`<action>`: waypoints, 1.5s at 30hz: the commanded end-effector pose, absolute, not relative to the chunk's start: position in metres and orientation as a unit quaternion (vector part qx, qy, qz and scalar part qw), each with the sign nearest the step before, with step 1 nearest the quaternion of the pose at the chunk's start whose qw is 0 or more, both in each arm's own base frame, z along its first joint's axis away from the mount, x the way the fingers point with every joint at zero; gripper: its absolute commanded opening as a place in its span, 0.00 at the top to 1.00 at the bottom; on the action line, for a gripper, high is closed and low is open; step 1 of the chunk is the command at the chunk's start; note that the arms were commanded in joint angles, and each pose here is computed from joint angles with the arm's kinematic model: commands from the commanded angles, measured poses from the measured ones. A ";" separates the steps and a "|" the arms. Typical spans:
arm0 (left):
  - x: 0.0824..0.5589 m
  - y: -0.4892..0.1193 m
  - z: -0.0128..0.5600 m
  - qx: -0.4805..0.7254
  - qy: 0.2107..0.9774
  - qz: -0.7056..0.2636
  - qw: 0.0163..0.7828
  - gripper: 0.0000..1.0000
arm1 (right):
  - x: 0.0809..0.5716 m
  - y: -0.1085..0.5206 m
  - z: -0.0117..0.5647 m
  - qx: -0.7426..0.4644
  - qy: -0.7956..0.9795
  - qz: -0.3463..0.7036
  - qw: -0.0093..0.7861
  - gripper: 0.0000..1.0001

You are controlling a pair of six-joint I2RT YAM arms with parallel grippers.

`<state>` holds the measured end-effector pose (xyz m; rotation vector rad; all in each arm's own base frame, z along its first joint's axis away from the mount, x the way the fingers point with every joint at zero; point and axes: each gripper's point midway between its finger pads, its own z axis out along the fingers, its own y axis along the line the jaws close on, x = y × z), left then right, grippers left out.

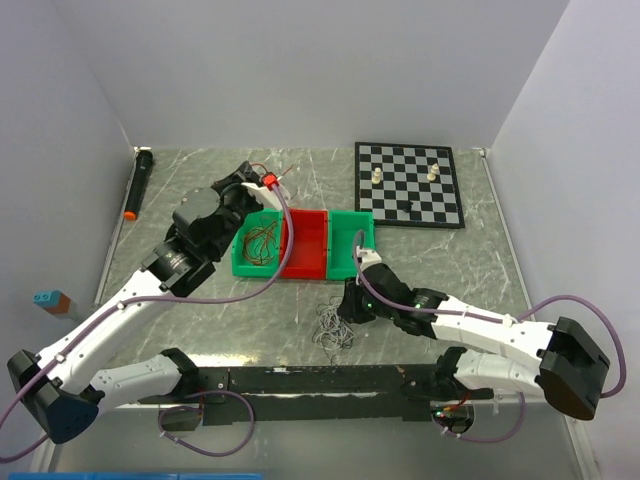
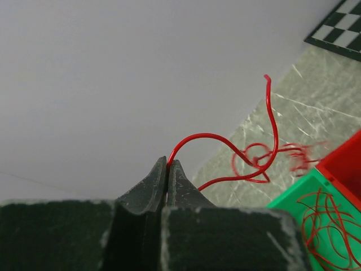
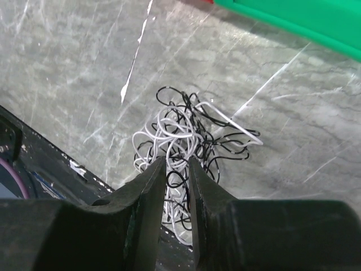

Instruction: Untangle the cables

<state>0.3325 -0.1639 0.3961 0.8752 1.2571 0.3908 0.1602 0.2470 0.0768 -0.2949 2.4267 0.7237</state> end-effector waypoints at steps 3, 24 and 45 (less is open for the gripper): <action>0.332 -0.168 0.398 0.367 0.566 0.142 0.725 0.99 | 0.169 0.253 0.082 -0.096 0.904 0.289 0.301 0.71; 0.357 -0.141 0.346 0.372 0.601 0.163 0.688 0.99 | 0.168 0.255 0.075 -0.088 0.907 0.294 0.288 0.74; 0.362 -0.149 0.424 0.350 0.545 0.168 0.743 0.99 | 0.167 0.256 0.071 -0.088 0.908 0.296 0.282 0.75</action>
